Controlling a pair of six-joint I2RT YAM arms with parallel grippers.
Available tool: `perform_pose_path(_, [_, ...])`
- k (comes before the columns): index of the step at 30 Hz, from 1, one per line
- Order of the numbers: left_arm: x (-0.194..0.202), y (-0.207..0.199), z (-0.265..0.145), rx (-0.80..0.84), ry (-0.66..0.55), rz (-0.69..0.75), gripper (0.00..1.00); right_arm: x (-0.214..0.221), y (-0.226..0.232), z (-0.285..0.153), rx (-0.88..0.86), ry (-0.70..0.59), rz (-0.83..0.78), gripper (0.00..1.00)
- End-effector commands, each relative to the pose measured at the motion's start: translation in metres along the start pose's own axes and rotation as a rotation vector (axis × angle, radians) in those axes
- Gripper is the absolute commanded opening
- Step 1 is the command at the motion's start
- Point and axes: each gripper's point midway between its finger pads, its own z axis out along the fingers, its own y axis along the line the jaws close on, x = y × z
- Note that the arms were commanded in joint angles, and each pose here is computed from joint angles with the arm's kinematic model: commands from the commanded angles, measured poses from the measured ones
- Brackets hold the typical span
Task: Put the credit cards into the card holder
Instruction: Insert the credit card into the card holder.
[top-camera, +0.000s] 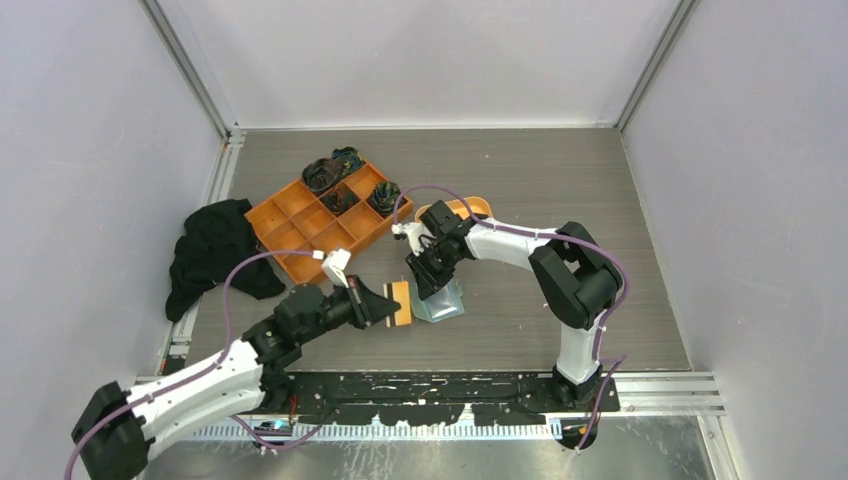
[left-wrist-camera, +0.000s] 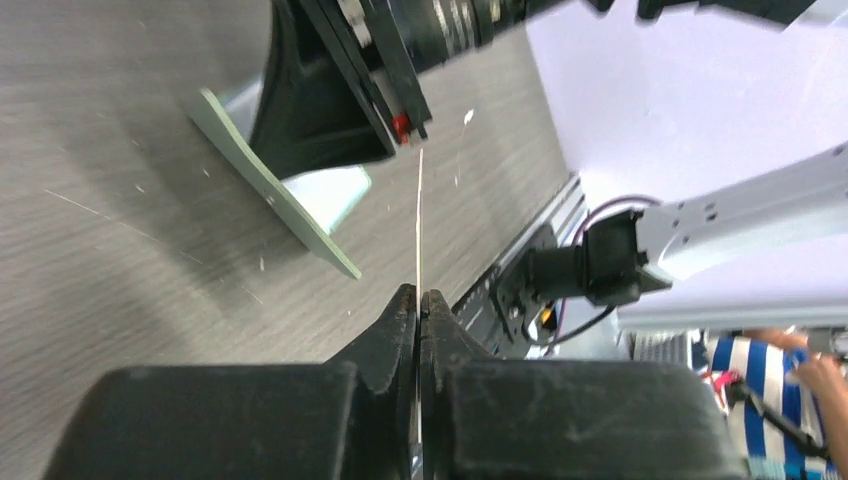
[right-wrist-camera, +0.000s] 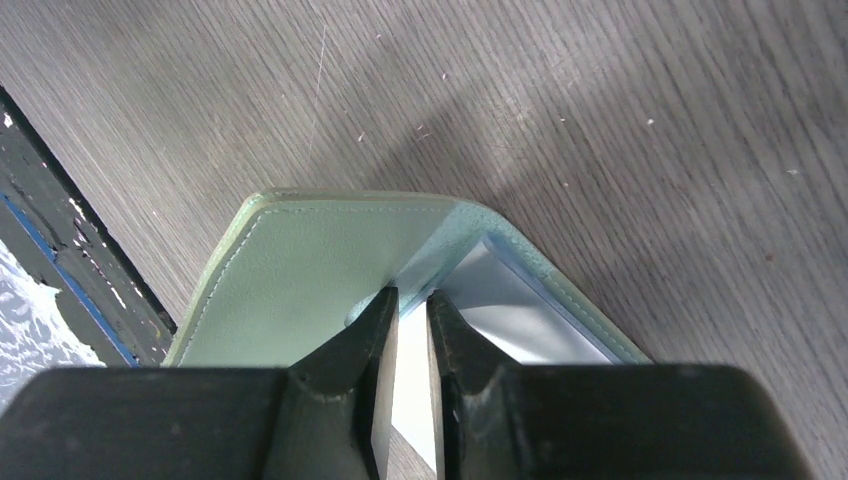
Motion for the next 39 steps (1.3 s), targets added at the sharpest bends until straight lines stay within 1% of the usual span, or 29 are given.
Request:
perform_pose_path(1, [-0.005, -0.049, 0.013, 0.138, 0.003, 0.078, 0.00, -0.007, -0.005, 0.000, 0.037, -0.003, 0.008, 0.23])
perform_pose_path(4, [0.005, -0.043, 0.033, 0.110, 0.035, 0.089, 0.00, -0.006, -0.005, 0.000, 0.037, -0.001, 0.010, 0.23])
perform_pose_path(7, [0.008, -0.031, 0.048, 0.067, 0.034, 0.076, 0.00, -0.006, -0.005, 0.001, 0.039, 0.001, 0.010, 0.23])
perform_pose_path(10, [0.011, -0.010, 0.056, -0.035, 0.034, 0.050, 0.00, -0.006, -0.006, 0.000, 0.042, 0.000, 0.008, 0.23])
perform_pose_path(15, [0.020, 0.036, 0.045, -0.248, 0.045, 0.023, 0.00, -0.014, -0.002, -0.012, 0.043, -0.016, -0.021, 0.24])
perform_pose_path(19, [0.023, 0.060, 0.027, -0.346, 0.029, 0.014, 0.00, -0.022, 0.006, -0.036, 0.034, -0.027, -0.137, 0.25])
perform_pose_path(24, [0.021, 0.060, 0.021, -0.346, 0.017, 0.024, 0.00, -0.018, 0.021, -0.066, -0.007, -0.034, -0.243, 0.26])
perform_pose_path(27, [0.019, 0.057, 0.023, -0.337, 0.019, 0.031, 0.00, -0.008, 0.015, -0.075, 0.023, 0.004, -0.301, 0.27])
perform_pose_path(33, [0.026, 0.062, 0.028, -0.342, 0.050, 0.038, 0.00, 0.019, 0.012, -0.091, 0.003, 0.117, -0.441, 0.27])
perform_pose_path(36, [0.029, 0.064, 0.029, -0.348, 0.058, 0.039, 0.00, 0.032, 0.002, -0.086, 0.018, 0.176, -0.433, 0.26])
perform_pose_path(39, [0.029, 0.065, 0.028, -0.352, 0.060, 0.040, 0.00, 0.032, -0.004, -0.074, 0.019, 0.198, -0.362, 0.24])
